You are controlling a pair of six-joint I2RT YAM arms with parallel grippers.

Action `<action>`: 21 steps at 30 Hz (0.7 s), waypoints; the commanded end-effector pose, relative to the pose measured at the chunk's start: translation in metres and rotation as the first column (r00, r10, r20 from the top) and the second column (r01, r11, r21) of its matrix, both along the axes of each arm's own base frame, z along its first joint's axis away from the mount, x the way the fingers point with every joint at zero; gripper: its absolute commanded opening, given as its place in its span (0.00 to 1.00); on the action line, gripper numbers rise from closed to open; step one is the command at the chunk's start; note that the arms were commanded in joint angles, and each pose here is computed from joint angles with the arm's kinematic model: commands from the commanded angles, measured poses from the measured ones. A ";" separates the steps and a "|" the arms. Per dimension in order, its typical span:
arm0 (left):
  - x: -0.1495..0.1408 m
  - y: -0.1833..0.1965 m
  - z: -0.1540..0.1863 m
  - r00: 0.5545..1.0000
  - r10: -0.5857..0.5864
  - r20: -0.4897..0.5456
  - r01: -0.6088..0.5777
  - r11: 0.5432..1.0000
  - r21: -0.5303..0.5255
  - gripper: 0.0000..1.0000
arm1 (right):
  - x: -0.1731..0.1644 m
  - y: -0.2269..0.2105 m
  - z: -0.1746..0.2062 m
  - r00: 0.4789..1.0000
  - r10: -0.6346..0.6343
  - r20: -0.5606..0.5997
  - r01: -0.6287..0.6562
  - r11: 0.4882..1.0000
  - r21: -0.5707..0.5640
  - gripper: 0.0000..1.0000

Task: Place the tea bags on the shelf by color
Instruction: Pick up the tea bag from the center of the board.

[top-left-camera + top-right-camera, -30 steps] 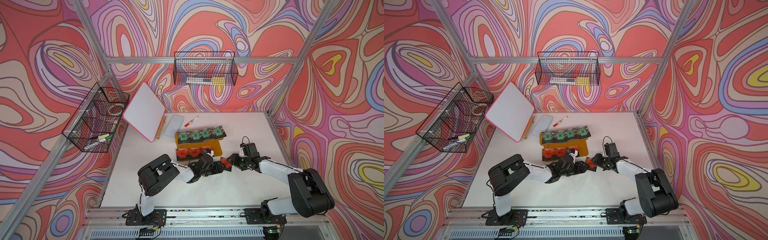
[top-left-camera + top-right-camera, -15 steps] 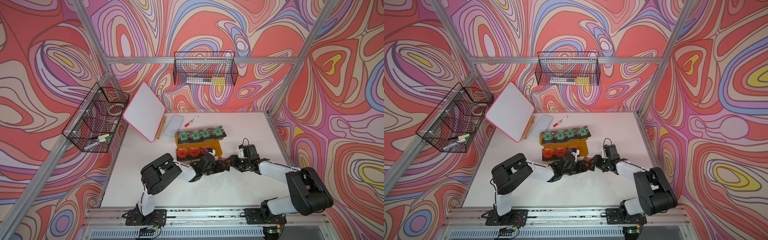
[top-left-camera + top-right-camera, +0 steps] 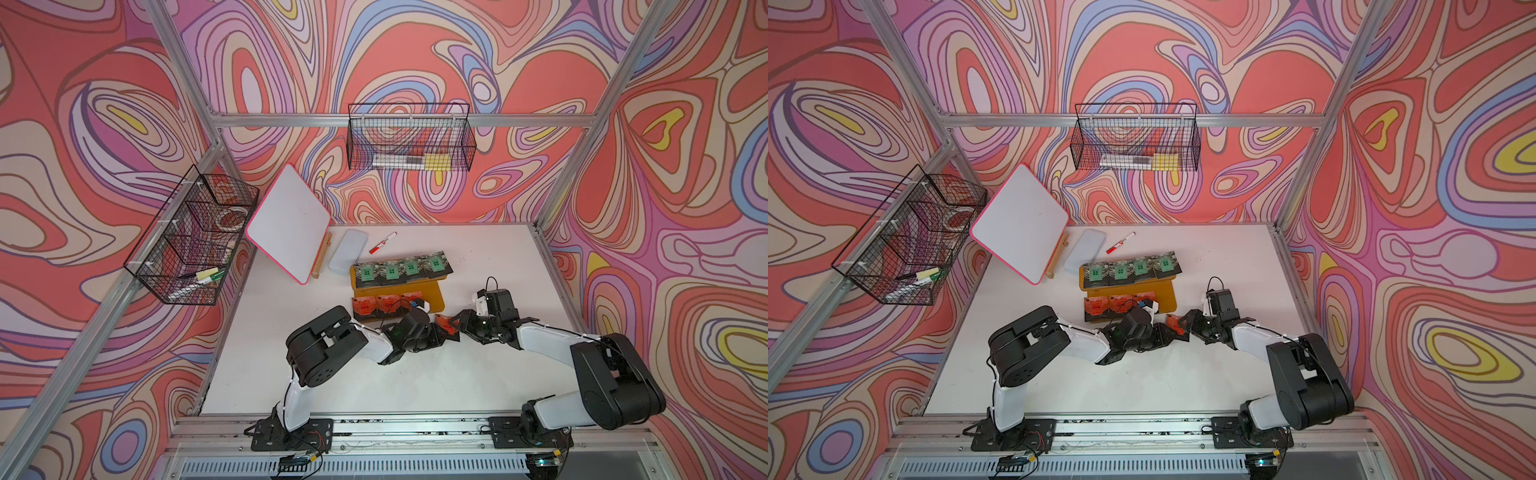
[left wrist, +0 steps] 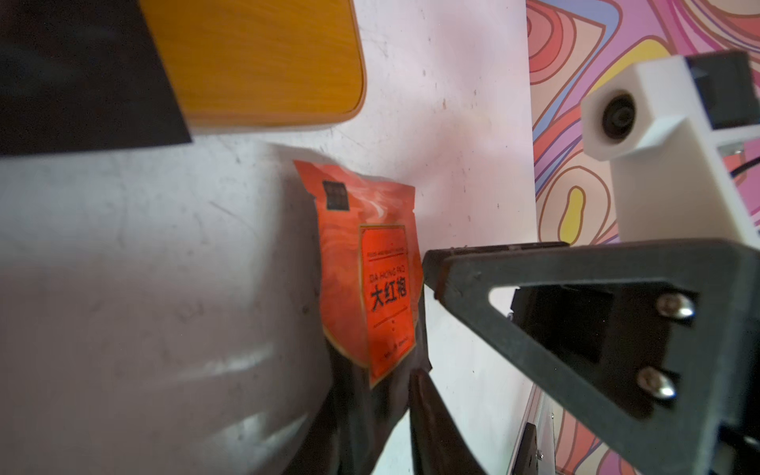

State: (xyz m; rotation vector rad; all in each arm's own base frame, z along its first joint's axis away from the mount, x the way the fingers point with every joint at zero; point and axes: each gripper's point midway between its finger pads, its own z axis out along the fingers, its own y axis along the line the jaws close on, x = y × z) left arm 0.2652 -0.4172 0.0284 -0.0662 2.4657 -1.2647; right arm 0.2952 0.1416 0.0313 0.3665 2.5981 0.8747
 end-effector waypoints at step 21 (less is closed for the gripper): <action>-0.010 0.025 0.041 0.996 0.061 0.060 -0.046 0.973 -0.225 0.00 | -0.018 0.000 0.050 0.988 0.014 0.152 -0.027 0.996 0.088 0.50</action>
